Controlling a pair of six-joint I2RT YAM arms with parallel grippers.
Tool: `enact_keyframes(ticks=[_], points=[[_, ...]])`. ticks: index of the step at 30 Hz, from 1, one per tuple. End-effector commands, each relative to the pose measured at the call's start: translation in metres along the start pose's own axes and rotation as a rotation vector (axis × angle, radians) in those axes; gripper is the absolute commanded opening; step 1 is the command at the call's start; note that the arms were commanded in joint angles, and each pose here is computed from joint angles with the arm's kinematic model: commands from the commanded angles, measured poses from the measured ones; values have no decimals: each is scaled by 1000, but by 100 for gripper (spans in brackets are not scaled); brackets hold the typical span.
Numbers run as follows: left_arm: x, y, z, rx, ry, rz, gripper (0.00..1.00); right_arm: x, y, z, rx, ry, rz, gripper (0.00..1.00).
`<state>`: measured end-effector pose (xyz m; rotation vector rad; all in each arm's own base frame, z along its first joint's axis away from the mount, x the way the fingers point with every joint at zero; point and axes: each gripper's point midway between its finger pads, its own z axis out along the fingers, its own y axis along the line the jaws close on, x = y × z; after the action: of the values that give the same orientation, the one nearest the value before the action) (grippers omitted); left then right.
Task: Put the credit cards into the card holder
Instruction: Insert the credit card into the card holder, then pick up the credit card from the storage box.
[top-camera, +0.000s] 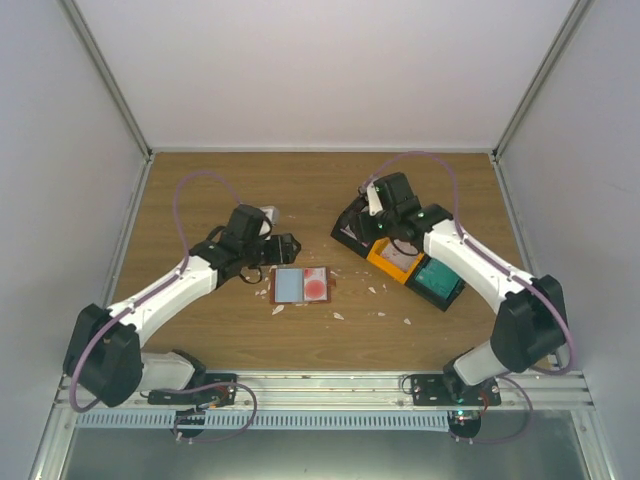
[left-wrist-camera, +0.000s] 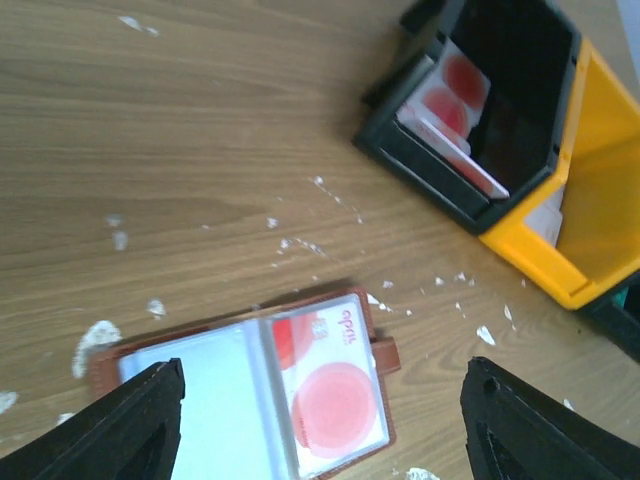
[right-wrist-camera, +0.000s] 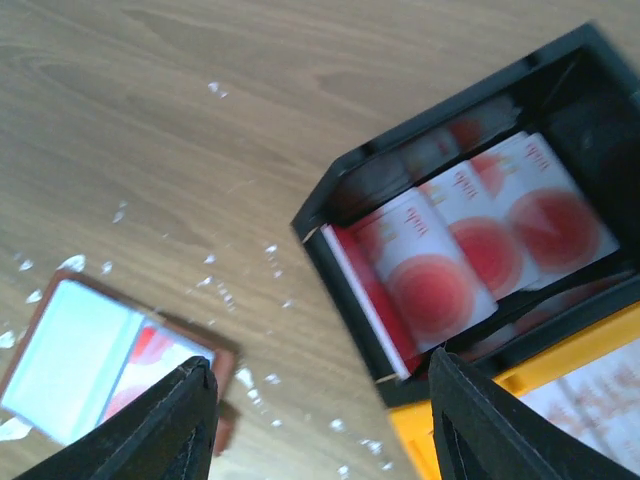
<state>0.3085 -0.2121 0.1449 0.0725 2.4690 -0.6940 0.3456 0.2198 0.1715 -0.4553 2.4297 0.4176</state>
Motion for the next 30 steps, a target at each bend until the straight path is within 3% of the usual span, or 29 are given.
enact_keyframes(ticks=[1, 19, 30], points=[[-18, 19, -16, -14, -114, -75, 77, -1, -22, 13, 46, 83, -99, 59], [4, 50, -1, 34, -12, -182, 78, 5, -31, 114, 3, 285, -191, 60], [9, 56, 6, 24, 15, -187, 78, 31, -23, 121, -80, 371, -203, 59]])
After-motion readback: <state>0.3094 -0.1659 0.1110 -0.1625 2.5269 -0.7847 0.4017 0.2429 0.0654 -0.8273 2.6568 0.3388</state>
